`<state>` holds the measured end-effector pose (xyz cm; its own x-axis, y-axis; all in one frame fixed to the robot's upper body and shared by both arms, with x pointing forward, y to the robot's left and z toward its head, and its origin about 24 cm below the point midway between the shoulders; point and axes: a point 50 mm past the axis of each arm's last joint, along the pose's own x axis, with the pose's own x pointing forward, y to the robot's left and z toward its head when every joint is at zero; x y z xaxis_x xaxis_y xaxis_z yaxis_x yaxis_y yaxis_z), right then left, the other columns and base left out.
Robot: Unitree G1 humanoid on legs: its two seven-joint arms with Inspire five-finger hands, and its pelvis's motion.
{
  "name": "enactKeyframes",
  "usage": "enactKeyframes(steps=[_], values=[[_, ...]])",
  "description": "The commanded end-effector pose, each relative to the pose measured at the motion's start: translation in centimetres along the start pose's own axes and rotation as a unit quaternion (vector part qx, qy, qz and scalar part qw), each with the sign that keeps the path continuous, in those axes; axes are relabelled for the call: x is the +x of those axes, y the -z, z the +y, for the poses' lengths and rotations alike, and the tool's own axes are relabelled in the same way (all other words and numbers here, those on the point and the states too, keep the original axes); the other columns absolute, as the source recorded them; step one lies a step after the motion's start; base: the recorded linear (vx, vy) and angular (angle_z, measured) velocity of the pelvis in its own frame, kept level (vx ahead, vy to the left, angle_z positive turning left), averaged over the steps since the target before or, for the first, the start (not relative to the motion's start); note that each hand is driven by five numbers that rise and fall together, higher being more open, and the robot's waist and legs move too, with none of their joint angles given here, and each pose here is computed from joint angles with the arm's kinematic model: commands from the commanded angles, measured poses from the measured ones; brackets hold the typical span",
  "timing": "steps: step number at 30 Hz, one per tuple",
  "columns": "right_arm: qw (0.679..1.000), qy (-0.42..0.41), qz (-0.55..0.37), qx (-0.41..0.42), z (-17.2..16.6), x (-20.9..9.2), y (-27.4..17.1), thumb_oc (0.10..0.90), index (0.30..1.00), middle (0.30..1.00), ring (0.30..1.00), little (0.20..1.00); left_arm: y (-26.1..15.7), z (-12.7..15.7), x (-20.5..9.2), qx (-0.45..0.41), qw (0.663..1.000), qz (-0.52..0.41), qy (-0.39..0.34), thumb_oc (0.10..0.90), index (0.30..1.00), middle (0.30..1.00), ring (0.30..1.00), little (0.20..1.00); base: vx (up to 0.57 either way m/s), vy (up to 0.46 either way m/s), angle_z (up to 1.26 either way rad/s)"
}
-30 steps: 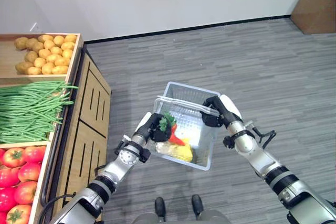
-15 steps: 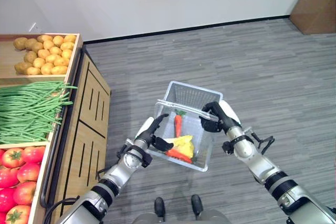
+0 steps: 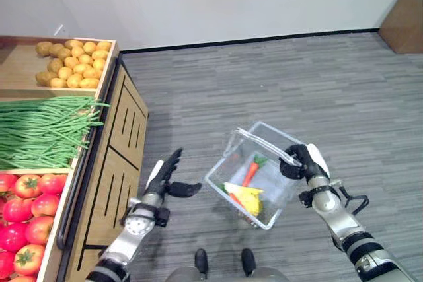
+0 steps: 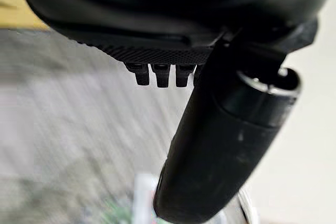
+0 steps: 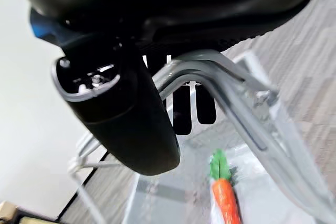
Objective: Get the vegetables into the basket
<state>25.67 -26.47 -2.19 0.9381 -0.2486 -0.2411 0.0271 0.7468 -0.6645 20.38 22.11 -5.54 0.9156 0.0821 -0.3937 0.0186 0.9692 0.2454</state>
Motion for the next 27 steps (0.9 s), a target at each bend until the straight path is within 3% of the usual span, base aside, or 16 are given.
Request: enactKeyframes(steps=[1, 2, 3, 4, 11, 18, 27], values=[[0.989, 0.103, -0.09, 0.062, -4.0, 1.8, -4.1, 0.4, 0.3, 0.3, 0.3, 0.3, 0.2, 1.0, 0.5, 0.006, 1.0, -0.003, -0.014, 0.9, 1.0, 1.0, 1.0, 1.0, 0.0, 0.001, 0.07], [0.989, 0.103, -0.09, 0.062, -4.0, 1.8, -4.1, 0.4, 0.3, 0.3, 0.3, 0.3, 0.2, 1.0, 0.5, 0.006, 1.0, -0.003, -0.014, 0.9, 1.0, 1.0, 1.0, 1.0, -0.01, -0.005, 0.03], [0.992, 0.103, -0.059, 0.046, -4.0, 1.7, -2.6, 0.4, 0.3, 0.3, 0.3, 0.3, 3.7, 1.0, -0.2, -0.035, 0.995, 0.082, -0.04, 0.9, 1.0, 1.0, 1.0, 1.0, 0.0, 0.0, 0.0], [0.992, 0.104, -0.047, 0.044, -4.0, 1.8, -2.1, 0.4, 0.3, 0.3, 0.3, 0.3, 4.0, 0.9, -0.2, -0.033, 0.995, 0.089, -0.042, 0.9, 1.0, 1.0, 1.0, 1.0, 0.0, 0.0, 0.0], [0.992, 0.093, 0.081, 0.022, -3.6, 0.6, 3.7, 0.4, 0.3, 0.3, 0.3, 0.3, 10.4, 1.0, -2.7, 0.069, 0.962, 0.257, -0.054, 0.9, 1.0, 1.0, 1.0, 1.0, 0.0, -0.001, 0.03], [0.973, 0.092, 0.21, 0.026, -2.8, -2.1, 9.2, 0.4, 0.3, 0.3, 0.3, 0.3, 13.3, 0.8, -5.3, 0.194, 0.924, 0.327, -0.03, 0.9, 1.0, 1.0, 1.0, 1.0, 0.0, -0.009, 0.0], [0.942, 0.1, 0.317, 0.04, -3.3, -5.0, 13.0, 0.4, 0.3, 0.3, 0.3, 0.3, 14.6, -0.6, -6.9, 0.191, 0.913, 0.359, 0.005, 0.9, 1.0, 1.0, 1.0, 1.0, 0.0, -0.004, 0.0]])
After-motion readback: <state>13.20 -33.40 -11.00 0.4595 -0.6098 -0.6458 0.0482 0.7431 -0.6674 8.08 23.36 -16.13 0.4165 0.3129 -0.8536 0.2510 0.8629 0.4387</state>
